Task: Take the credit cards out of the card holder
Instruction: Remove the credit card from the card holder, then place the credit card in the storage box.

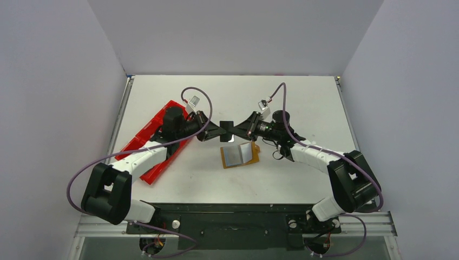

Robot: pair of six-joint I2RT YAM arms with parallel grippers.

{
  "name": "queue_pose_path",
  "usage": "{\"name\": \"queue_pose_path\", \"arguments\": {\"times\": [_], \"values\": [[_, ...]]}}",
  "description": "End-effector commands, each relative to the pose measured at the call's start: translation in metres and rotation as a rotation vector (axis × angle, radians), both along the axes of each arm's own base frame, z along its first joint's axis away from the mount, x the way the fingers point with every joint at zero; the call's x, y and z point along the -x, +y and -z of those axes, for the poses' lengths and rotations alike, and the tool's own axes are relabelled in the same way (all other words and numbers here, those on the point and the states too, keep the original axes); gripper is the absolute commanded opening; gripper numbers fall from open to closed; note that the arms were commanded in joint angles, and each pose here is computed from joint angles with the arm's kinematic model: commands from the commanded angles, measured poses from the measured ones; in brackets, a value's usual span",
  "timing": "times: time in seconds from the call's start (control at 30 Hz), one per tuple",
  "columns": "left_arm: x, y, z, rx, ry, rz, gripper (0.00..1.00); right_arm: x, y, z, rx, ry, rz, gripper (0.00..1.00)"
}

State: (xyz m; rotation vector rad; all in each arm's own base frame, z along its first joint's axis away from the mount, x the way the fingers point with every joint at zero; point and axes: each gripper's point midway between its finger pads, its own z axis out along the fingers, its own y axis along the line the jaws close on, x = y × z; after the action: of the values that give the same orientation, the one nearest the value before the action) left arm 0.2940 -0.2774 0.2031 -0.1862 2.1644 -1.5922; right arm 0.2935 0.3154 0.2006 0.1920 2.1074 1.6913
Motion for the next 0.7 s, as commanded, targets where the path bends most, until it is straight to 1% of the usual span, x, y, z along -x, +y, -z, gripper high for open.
{"name": "queue_pose_path", "arguments": {"times": [0.0,0.03,0.07,0.1,0.13,0.17,0.2,0.23,0.27,0.33,0.37,0.47,0.57,0.67], "values": [[0.002,-0.001,-0.015,0.032,-0.070,0.017,0.00,-0.002,0.007,-0.020,-0.008,-0.098,-0.021,0.06],[0.002,-0.001,-0.014,0.027,-0.073,0.016,0.00,-0.002,0.006,-0.018,0.012,-0.101,-0.018,0.12],[0.002,0.000,-0.013,0.019,-0.067,0.008,0.00,-0.004,0.004,-0.017,0.024,-0.107,-0.003,0.28],[0.001,0.000,-0.013,0.011,-0.074,0.006,0.00,-0.003,0.002,-0.017,0.042,-0.113,0.002,0.38],[0.001,0.002,-0.009,-0.004,-0.057,-0.004,0.00,-0.005,0.000,-0.016,0.056,-0.119,0.019,0.57],[0.000,0.003,-0.009,-0.016,-0.070,-0.007,0.00,-0.005,-0.002,-0.015,0.082,-0.126,0.026,0.64],[0.000,0.005,-0.006,-0.035,-0.059,-0.019,0.00,-0.008,-0.005,-0.013,0.104,-0.129,0.050,0.74],[-0.001,0.005,-0.008,-0.047,-0.077,-0.022,0.00,-0.008,-0.008,-0.012,0.135,-0.139,0.054,0.78],[-0.001,0.007,-0.004,-0.066,-0.061,-0.032,0.00,-0.011,-0.012,-0.011,0.158,-0.143,0.081,0.82],[-0.002,0.012,-0.004,-0.098,-0.063,-0.052,0.00,-0.015,-0.020,-0.010,0.213,-0.156,0.121,0.87],[-0.003,0.015,-0.002,-0.130,-0.062,-0.068,0.00,-0.018,-0.027,-0.007,0.259,-0.161,0.153,0.87],[-0.004,0.026,-0.001,-0.201,-0.057,-0.113,0.00,-0.019,-0.036,-0.003,0.319,-0.159,0.183,0.89],[-0.002,0.048,0.009,-0.320,-0.024,-0.193,0.00,-0.020,-0.043,0.004,0.385,-0.142,0.198,0.89],[-0.002,0.072,0.007,-0.409,-0.015,-0.279,0.00,-0.020,-0.049,0.011,0.440,-0.131,0.201,0.89]]}}
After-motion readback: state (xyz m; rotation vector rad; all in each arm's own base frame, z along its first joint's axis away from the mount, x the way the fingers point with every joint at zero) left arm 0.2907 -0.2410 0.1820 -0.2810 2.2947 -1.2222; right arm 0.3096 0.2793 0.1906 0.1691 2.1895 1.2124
